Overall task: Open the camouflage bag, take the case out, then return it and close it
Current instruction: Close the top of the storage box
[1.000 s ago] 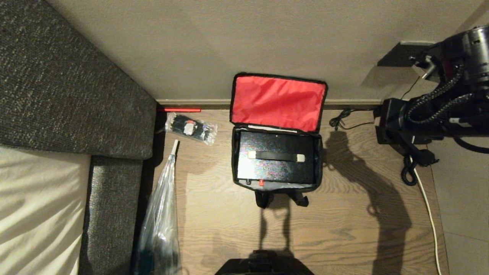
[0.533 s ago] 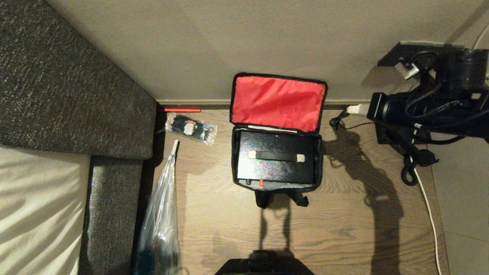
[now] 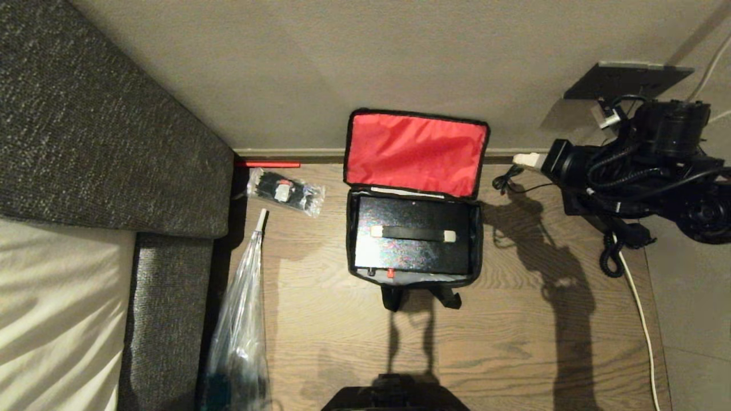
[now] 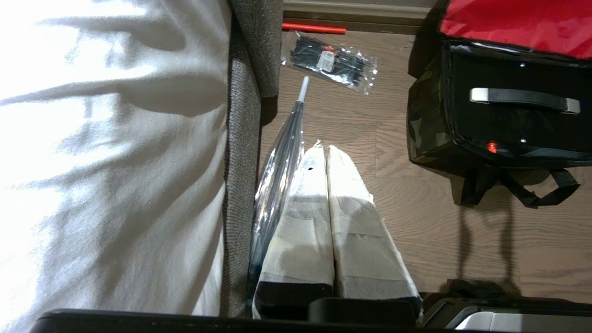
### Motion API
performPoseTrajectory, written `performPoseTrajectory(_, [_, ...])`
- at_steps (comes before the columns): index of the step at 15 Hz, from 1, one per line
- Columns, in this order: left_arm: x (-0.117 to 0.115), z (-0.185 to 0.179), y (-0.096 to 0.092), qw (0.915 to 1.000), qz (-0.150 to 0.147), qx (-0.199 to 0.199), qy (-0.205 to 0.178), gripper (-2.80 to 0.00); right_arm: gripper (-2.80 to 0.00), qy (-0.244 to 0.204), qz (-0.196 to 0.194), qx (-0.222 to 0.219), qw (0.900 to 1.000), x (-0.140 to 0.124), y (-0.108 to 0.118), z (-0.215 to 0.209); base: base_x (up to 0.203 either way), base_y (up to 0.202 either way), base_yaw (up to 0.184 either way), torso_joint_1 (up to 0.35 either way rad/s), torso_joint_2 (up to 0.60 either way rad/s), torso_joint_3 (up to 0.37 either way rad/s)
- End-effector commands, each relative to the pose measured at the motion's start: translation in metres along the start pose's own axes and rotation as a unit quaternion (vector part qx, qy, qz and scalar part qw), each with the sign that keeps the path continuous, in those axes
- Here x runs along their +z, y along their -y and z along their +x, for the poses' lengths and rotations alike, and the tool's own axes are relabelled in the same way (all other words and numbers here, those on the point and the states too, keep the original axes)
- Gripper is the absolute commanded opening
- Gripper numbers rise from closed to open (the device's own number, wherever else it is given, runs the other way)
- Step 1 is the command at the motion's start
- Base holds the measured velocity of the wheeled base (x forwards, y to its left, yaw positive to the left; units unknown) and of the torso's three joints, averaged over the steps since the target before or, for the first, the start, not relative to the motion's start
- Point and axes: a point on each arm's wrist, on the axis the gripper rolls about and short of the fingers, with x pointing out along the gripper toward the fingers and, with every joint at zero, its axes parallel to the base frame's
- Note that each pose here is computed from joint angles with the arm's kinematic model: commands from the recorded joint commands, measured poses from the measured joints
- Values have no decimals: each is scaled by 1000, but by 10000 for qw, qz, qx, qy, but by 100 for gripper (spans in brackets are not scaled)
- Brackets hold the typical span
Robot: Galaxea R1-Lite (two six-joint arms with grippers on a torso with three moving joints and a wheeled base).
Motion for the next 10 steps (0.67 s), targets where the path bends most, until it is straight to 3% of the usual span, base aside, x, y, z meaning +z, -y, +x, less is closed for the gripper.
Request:
performPoseTrajectory(1, [-11, 2, 0, 9998, -6, 5, -202, -280, 0, -86, 235, -34, 9997, -6, 13, 11, 0, 0, 0, 0, 0, 0])
performPoseTrajectory(6, [-11, 2, 0, 9998, -7, 5, -202, -280, 0, -141, 747, -176, 9970, -10, 55, 51, 0, 0, 0, 0, 0, 0])
performPoseTrajectory(10, [-11, 2, 0, 9998, -7, 5, -202, -280, 0, 199, 1170, 42, 9929, -7, 67, 69, 0, 0, 0, 0, 0, 0])
